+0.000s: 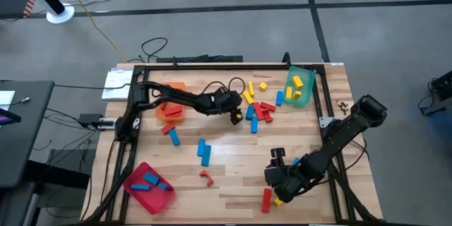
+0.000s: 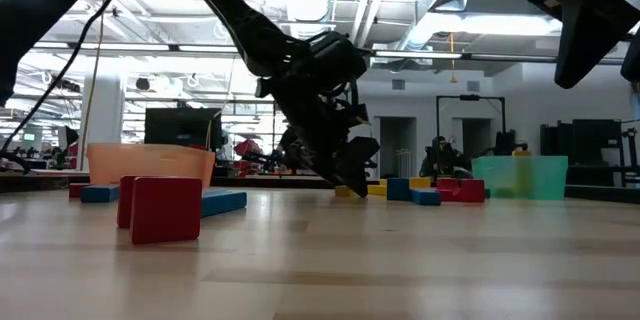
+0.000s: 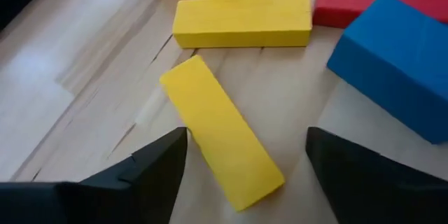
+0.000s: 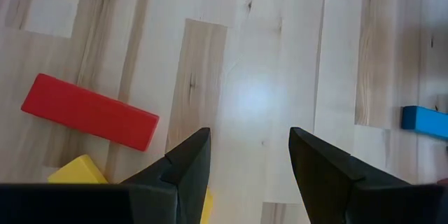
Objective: Sort blocks
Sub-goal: Put the yellow wooden block into the green bin
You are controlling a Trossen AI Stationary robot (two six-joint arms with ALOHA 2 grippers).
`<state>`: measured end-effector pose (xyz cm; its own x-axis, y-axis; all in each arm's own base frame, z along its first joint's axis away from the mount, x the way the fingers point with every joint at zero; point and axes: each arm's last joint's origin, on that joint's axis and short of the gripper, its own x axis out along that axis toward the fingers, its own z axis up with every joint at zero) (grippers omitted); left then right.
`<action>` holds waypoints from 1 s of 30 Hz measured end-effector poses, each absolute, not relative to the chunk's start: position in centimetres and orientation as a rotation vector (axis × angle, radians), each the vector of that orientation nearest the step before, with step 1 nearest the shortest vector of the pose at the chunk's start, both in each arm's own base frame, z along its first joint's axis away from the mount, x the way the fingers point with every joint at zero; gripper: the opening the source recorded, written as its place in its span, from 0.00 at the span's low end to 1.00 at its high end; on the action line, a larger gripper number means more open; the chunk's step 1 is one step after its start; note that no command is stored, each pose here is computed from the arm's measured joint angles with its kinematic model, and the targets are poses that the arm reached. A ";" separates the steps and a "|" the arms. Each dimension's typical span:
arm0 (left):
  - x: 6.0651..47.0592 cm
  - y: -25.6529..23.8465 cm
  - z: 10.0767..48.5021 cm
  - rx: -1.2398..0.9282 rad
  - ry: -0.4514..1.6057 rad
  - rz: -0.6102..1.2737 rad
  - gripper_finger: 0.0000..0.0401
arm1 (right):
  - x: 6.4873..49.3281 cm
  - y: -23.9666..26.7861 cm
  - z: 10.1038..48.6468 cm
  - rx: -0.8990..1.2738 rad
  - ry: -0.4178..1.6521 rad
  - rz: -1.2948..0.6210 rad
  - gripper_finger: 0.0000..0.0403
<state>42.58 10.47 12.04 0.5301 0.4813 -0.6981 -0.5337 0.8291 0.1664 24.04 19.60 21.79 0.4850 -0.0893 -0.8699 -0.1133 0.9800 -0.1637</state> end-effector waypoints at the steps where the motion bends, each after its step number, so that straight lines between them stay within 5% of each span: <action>1: 42.6 10.5 12.0 -0.068 0.814 0.602 0.66 | 24.0 19.6 21.8 -0.210 1.067 0.015 0.51; 9: 42.6 10.2 11.8 -0.022 0.853 0.503 0.25 | 24.0 19.6 21.8 -0.189 1.068 0.001 0.51; 22: 42.3 10.1 15.4 0.080 0.781 0.464 0.24 | 22.6 22.4 23.3 -0.114 1.006 0.038 0.41; 30: 44.6 9.6 18.7 0.148 0.588 0.356 0.24 | 21.1 23.0 29.2 -0.173 0.700 -0.026 0.33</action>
